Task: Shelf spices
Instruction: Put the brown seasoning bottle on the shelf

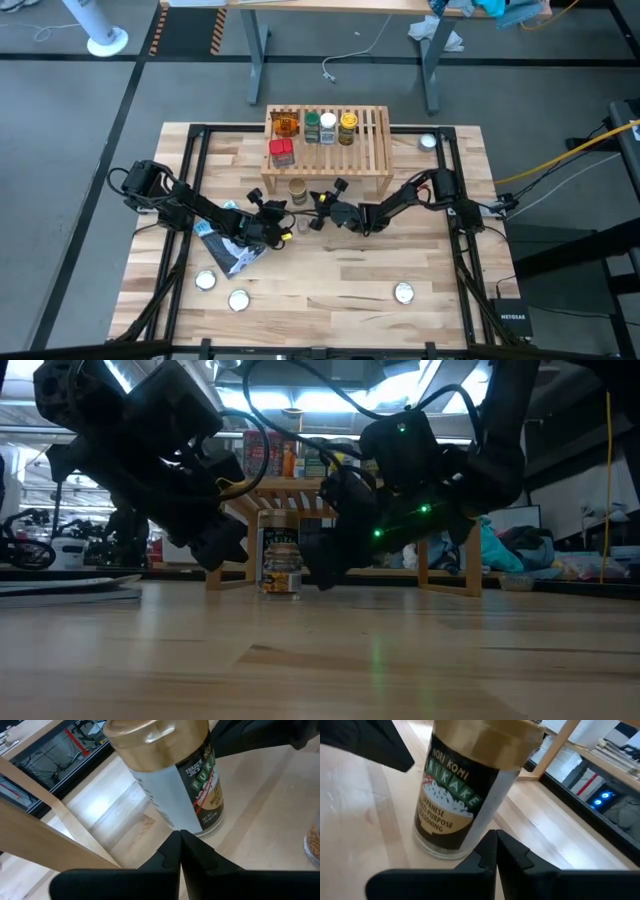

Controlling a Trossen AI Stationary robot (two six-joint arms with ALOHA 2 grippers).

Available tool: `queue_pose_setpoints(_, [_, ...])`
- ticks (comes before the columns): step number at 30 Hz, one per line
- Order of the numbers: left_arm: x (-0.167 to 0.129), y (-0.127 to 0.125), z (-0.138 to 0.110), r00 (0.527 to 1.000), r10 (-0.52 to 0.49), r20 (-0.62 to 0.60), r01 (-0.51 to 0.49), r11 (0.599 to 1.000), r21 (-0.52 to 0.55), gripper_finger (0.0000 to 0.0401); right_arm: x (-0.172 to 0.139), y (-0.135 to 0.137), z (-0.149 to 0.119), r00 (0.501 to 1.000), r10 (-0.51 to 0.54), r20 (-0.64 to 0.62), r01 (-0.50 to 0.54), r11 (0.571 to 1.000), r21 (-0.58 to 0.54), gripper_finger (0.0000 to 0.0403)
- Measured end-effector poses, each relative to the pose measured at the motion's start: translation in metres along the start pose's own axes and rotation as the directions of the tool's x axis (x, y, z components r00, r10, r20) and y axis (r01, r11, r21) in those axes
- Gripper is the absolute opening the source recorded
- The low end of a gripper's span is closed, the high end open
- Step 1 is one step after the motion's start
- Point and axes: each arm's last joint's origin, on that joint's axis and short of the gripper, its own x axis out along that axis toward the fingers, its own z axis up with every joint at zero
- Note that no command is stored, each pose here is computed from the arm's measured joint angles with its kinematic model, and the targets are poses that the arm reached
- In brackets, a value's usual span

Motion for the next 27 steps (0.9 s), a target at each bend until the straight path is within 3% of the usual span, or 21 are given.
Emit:
queue_pose_setpoints(16, [-0.002,-0.002,-0.001,1.0,-0.009,0.002,0.009,1.0,-0.016,0.0,0.004,0.006,0.014,0.989,0.133,0.064,-0.137,0.989,0.062,0.0012])
queue_pose_setpoints(22, [-0.008,-0.005,-0.003,1.0,-0.026,0.003,0.026,1.0,0.006,0.0,-0.006,0.02,0.016,0.98,0.183,0.074,-0.186,0.982,0.041,0.0012])
queue_pose_setpoints(27, [-0.012,-0.003,-0.011,0.999,0.03,-0.012,-0.03,1.0,0.0,0.0,-0.015,0.026,0.015,0.997,0.059,0.041,-0.057,0.997,-0.051,0.0012])
